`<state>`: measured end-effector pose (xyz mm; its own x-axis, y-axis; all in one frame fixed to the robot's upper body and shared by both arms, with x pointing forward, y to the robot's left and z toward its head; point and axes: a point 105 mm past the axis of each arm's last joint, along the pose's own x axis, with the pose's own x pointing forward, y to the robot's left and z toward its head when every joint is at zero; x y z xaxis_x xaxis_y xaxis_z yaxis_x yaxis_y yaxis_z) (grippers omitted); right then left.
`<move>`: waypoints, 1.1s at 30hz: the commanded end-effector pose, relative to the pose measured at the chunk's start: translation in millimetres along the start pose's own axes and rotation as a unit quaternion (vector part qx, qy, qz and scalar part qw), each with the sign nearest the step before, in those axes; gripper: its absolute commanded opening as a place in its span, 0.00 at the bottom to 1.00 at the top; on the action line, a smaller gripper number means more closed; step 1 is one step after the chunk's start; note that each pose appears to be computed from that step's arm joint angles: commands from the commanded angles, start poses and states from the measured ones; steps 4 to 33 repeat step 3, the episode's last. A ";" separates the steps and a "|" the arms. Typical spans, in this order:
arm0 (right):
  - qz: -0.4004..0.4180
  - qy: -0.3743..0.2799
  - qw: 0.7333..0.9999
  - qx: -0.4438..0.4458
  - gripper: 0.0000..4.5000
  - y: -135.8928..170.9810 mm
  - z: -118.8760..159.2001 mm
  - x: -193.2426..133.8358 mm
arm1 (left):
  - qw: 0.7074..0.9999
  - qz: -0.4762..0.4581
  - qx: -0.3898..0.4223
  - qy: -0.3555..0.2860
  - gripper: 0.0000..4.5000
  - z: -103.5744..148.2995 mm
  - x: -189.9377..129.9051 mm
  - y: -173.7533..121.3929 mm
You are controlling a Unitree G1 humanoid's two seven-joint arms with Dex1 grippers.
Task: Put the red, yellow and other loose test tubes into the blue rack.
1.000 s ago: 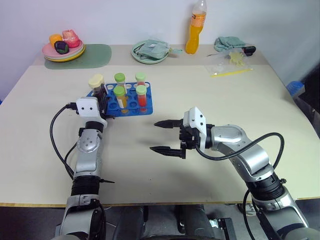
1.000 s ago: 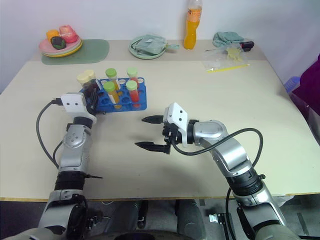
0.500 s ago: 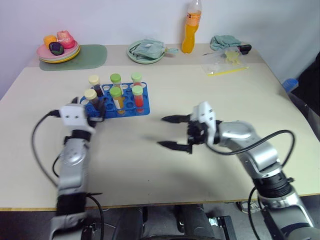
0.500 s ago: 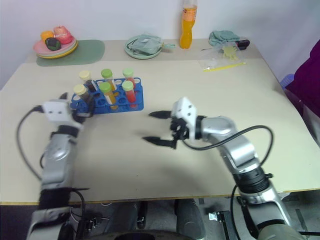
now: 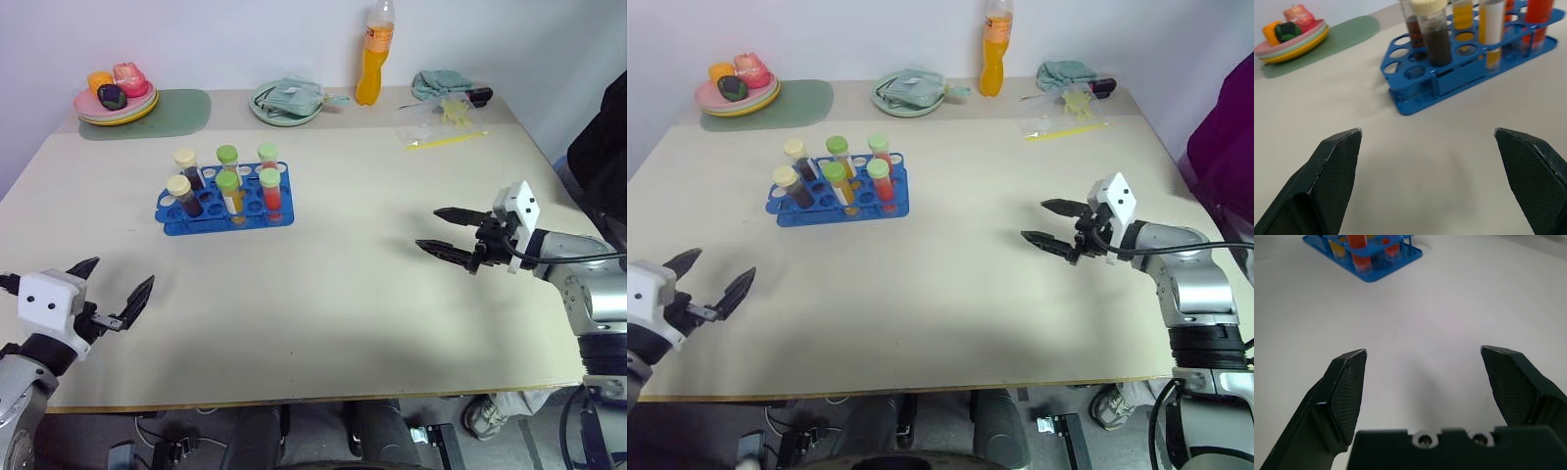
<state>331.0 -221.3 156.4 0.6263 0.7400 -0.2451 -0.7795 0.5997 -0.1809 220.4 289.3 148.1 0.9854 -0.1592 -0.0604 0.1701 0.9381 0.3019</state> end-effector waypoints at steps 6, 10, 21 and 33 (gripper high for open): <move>-0.008 -0.014 1.000 -0.017 0.92 -5.7 5.0 1.1 | 1.000 0.012 -0.003 -0.017 0.99 9.6 0.0 -5.6; -0.008 -0.014 1.000 -0.017 0.92 -5.7 5.0 1.1 | 1.000 0.012 -0.003 -0.017 0.99 9.6 0.0 -5.6; -0.008 -0.014 1.000 -0.017 0.92 -5.7 5.0 1.1 | 1.000 0.012 -0.003 -0.017 0.99 9.6 0.0 -5.6; -0.008 -0.014 1.000 -0.017 0.92 -5.7 5.0 1.1 | 1.000 0.012 -0.003 -0.017 0.99 9.6 0.0 -5.6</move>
